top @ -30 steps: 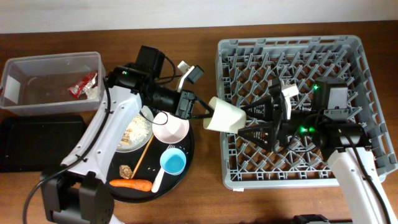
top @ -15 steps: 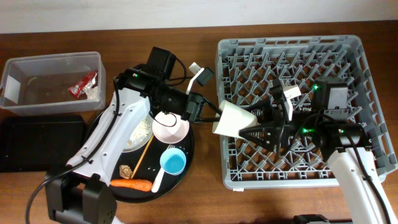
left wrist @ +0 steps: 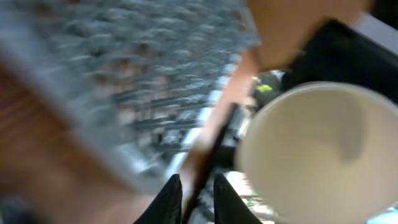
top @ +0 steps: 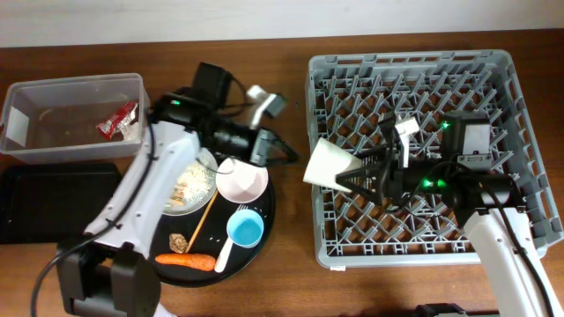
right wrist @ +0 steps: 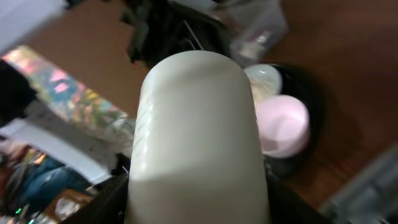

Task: Sort waste into correct bins and load items into the dishwasher rack
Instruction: 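Place the white cup upside down in the rack with the right gripper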

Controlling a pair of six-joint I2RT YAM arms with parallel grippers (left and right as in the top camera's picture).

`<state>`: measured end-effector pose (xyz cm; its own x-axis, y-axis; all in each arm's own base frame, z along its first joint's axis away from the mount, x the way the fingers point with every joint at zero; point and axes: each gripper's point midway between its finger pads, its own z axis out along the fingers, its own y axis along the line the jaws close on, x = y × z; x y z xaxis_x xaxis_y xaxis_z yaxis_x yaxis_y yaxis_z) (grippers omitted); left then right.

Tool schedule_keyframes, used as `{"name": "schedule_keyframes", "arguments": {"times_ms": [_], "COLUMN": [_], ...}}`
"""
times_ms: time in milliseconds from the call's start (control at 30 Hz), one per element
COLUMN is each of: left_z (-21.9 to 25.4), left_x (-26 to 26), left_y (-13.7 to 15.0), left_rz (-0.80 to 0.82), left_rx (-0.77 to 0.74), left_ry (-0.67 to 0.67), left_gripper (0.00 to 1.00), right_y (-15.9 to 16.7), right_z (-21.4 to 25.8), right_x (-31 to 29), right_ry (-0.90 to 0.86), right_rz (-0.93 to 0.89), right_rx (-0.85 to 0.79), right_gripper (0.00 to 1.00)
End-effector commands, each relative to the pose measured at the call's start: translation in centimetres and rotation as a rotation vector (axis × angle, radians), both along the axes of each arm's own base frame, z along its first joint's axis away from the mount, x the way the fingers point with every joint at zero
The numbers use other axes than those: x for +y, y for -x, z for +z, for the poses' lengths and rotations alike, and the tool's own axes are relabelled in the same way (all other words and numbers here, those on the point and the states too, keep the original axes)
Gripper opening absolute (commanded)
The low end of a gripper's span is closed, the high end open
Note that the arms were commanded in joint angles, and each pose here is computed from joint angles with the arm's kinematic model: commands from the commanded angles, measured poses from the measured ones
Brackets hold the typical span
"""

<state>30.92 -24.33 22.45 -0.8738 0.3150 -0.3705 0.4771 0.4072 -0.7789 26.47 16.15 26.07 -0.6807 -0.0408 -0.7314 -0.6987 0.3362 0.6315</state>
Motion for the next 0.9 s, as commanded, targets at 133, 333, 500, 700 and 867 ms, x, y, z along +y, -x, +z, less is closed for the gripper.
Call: {"name": "schedule_keyframes", "arguments": {"times_ms": [133,333,500,700,867], "left_z": [-6.7,-7.5,-8.1,-8.1,-8.1], "left_x": [14.7,17.9,20.2,20.2,20.2], "left_y": [-3.4,-3.6,-3.4,-3.4,-3.4], "left_rz": [0.367,0.441,0.523,0.521,0.521], "left_rx": [0.078,0.090,0.117,0.117,0.118], "left_ry": [-0.586,-0.719,-0.851,-0.851,-0.851], "left_gripper": [0.18,0.18,0.18,0.18,0.18], "right_y": [-3.7,-1.0,2.0,3.5,3.1], "right_z": [-3.7,-0.6,-4.4,-9.8,-11.3], "right_x": [-9.4,-23.2,-31.7,-33.8,-33.9], "right_ry": [0.602,0.849,0.866,0.864,0.857], "right_rz": [-0.554,-1.065,-1.300,-1.238,-1.203], "right_rx": [0.191,0.420,0.745,1.031,1.076], "right_gripper": [0.37,0.37,0.37,0.37,0.52]}}
